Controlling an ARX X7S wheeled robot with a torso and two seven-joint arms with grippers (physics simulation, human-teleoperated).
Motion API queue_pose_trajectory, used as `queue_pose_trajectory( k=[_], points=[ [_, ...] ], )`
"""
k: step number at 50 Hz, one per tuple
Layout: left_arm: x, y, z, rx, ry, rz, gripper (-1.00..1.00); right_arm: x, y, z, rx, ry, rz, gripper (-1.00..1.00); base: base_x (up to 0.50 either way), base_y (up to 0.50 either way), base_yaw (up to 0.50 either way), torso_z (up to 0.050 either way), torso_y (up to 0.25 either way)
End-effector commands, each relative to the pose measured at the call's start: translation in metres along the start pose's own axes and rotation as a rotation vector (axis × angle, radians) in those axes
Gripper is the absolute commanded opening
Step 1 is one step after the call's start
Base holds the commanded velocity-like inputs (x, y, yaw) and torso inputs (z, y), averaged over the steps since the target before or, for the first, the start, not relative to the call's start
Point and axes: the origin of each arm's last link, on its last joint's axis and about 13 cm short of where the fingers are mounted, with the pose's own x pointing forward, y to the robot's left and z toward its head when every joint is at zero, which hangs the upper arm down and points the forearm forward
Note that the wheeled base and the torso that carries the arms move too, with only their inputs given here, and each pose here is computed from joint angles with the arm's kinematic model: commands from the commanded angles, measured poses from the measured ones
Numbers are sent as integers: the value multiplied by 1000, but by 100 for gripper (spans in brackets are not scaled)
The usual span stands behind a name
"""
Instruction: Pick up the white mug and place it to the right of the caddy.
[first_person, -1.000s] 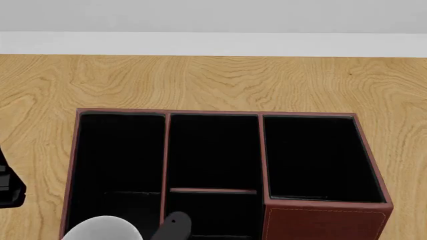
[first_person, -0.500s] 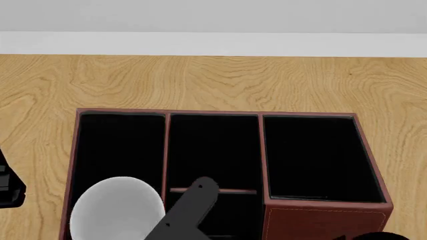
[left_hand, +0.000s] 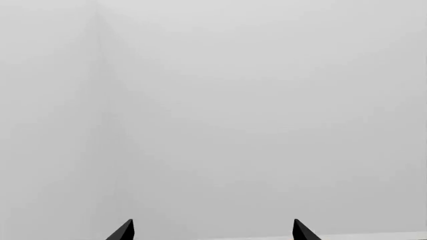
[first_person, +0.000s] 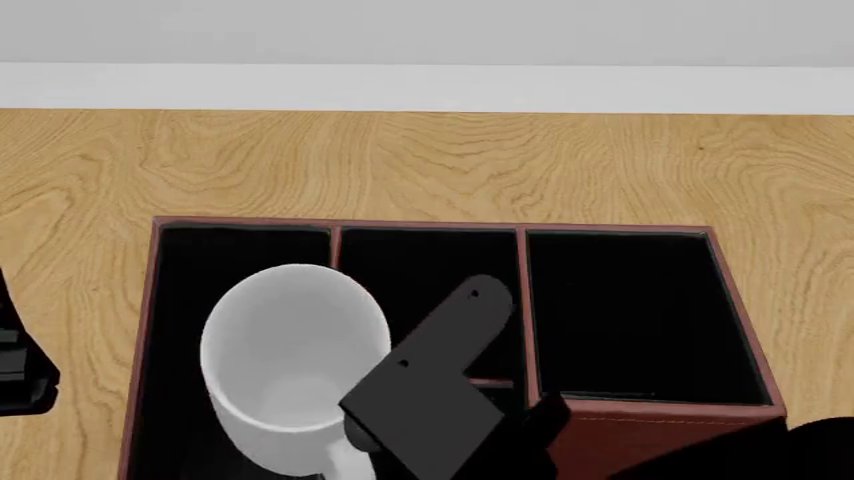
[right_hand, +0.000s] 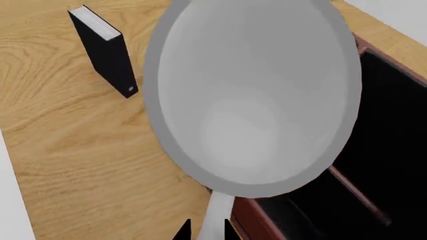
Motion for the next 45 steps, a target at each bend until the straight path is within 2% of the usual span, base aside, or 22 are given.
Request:
queue_pose_trajectory(
  k=[1,45],
  points=[
    [0,-1,0,-3,-1,-4,100,-14,-10,9,5,-42,-71,-100,0,0,0,0,0],
    [7,-4,-4,-11,0,-33,100,-53,-35,13,92,-79,-325,-100,0,0,0,0,0]
  ],
)
